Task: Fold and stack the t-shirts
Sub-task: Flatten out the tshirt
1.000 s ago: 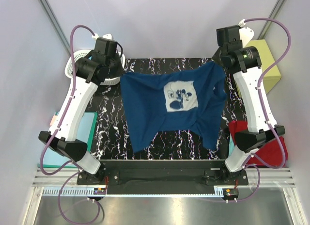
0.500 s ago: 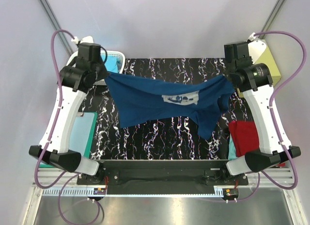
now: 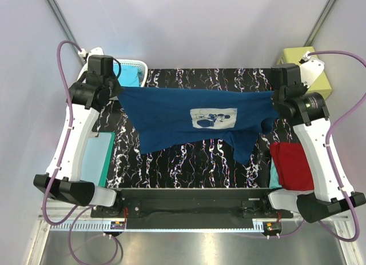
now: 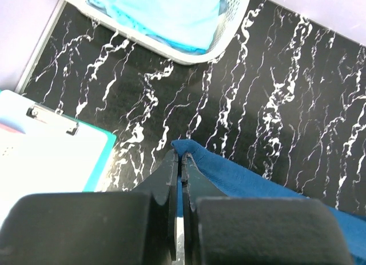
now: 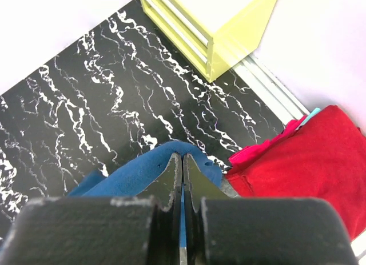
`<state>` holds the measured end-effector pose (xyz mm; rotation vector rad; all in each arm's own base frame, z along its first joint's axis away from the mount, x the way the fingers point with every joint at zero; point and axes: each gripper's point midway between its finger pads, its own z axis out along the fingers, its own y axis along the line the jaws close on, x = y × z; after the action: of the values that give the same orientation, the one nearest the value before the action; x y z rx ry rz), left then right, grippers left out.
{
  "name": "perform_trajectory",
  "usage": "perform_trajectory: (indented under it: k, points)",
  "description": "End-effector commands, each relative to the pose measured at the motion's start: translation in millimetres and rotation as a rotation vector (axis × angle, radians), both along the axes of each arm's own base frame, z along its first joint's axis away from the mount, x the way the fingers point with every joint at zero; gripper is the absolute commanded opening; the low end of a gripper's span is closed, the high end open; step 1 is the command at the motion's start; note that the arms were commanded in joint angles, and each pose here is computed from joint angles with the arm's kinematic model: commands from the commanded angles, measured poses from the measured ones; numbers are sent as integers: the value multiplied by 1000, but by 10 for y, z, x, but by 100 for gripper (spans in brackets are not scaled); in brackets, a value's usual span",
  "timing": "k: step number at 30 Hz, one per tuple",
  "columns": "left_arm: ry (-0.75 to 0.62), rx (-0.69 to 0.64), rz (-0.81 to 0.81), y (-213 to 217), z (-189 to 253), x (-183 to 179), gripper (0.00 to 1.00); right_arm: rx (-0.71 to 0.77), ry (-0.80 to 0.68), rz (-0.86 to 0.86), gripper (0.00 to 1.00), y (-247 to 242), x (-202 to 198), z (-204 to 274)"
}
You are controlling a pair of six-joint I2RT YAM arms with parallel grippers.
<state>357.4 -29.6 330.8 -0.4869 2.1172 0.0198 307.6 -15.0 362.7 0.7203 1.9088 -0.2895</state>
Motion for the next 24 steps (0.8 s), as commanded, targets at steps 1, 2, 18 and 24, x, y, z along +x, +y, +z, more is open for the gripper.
perform_trajectory:
  k: [1,2,18,24]
  points:
    - [-66,15,33,48,172,328,0,-64,-24,-70,0,-116,165,-27]
    - [-56,13,41,45,139,449,0,-65,-22,-70,0,-104,205,-48]
    - [-25,-25,-11,-195,-384,1611,0,-70,147,-139,0,54,1634,-726]
    - [-59,-57,-103,-427,-462,2080,0,-36,171,-142,0,65,2188,-987]
